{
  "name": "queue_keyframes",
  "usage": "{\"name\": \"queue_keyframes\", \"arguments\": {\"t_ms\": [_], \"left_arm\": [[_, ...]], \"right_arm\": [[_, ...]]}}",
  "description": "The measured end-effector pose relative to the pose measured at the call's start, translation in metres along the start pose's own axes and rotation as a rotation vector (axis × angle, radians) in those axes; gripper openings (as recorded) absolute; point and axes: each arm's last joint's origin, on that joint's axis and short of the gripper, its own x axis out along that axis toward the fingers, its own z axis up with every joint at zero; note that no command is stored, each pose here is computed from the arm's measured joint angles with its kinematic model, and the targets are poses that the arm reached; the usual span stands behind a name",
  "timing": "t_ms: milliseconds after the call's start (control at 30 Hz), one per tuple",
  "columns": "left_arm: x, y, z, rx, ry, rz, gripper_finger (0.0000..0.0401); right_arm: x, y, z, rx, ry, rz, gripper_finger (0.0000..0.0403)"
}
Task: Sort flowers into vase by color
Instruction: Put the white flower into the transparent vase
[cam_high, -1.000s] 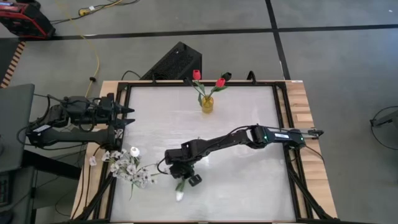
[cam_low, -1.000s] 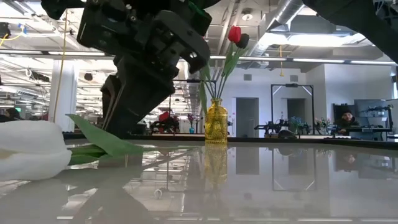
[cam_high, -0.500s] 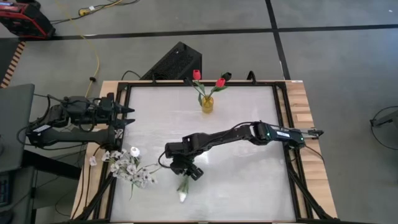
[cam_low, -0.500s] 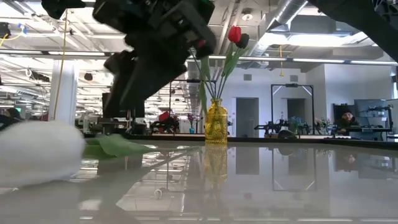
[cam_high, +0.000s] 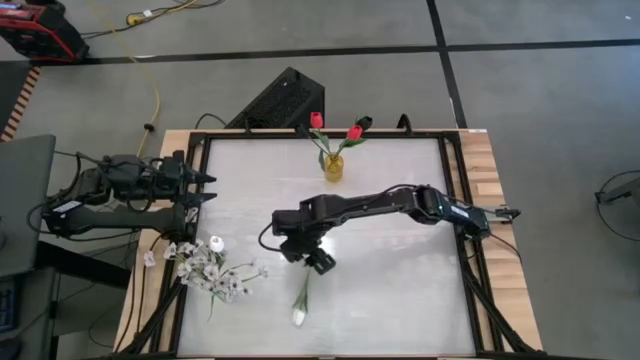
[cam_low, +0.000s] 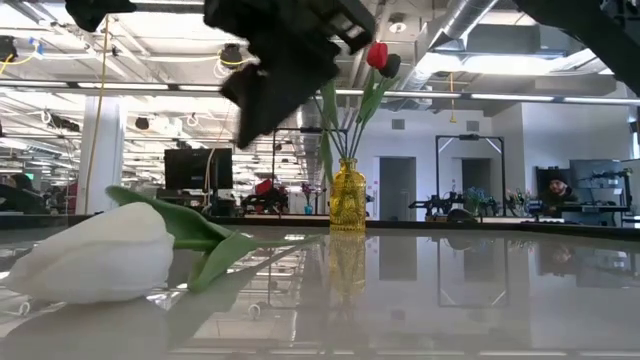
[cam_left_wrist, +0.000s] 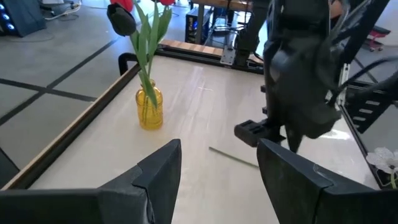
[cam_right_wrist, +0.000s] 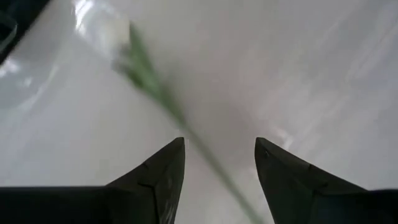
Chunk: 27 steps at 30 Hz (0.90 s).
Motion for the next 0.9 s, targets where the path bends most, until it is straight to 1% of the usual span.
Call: {"name": "queue_keyframes", "arguments": {"t_ms": [100, 200, 333, 400, 600, 767, 900], "left_arm": [[0.000, 0.000, 0.000, 0.000, 0.002, 0.000, 0.0198], [0.000, 0.000, -0.001, 0.008, 0.007, 0.001, 0.0198], [0.000, 0.000, -0.001, 0.014, 0.007, 0.002, 0.0198], [0.000, 0.000, -0.001, 0.014, 0.007, 0.002, 0.0198], [0.000, 0.000, -0.001, 0.009, 0.014, 0.002, 0.0198], [0.000, 0.000, -0.001, 0.009, 0.014, 0.002, 0.0198], [0.000, 0.000, -0.001, 0.006, 0.014, 0.002, 0.0198]], "right_arm": [[0.013, 0.007, -0.008, -0.028, 0.065, 0.041, 0.0214], [0.032, 0.018, -0.011, -0.134, 0.101, 0.059, 0.0207], [0.051, 0.027, -0.005, -0.262, 0.082, -0.024, 0.0198], [0.057, 0.032, -0.004, -0.294, 0.074, -0.044, 0.0193], [0.067, 0.037, -0.008, -0.310, 0.095, -0.039, 0.0182], [0.080, 0.034, -0.013, -0.313, 0.063, -0.060, 0.0171], [0.089, 0.037, -0.020, -0.322, 0.072, -0.054, 0.0152]]}}
